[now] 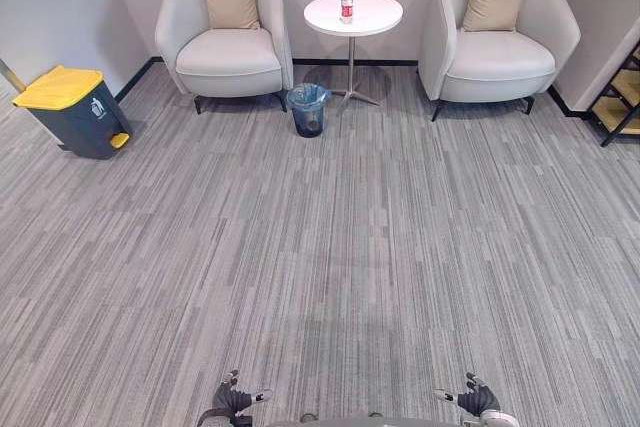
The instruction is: Gather rubbish on tea table into small bin, then transfer packed bag to large trash can.
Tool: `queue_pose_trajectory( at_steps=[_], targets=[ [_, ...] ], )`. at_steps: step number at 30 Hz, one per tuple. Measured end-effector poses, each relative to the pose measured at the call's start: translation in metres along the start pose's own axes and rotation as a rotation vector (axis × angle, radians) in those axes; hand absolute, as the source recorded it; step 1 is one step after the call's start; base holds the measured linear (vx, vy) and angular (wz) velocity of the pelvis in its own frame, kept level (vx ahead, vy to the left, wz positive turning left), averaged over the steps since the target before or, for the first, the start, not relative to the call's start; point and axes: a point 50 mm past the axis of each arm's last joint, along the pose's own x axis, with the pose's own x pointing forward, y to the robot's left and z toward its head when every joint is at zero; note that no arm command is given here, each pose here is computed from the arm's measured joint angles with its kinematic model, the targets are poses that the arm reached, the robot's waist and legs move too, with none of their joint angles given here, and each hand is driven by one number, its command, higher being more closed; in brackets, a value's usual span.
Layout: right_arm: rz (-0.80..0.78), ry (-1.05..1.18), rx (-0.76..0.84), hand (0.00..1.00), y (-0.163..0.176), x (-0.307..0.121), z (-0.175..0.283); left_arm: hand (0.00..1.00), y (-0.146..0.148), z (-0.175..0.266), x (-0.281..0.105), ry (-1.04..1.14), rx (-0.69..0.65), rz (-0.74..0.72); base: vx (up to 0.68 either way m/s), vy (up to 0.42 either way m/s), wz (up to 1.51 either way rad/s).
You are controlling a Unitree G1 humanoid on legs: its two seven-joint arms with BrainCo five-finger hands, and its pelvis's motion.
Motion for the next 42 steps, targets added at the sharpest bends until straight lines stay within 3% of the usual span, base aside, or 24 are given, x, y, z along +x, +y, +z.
queue_pose_trajectory(
  at_steps=[42],
  targets=[
    [0.021, -0.016, 0.040, 0.00, 0.012, 0.003, 0.011, 0.00, -0.004, 0.004, 0.001, -0.007, 0.001, -0.013, 0.00, -0.009, -0.08]
  ],
)
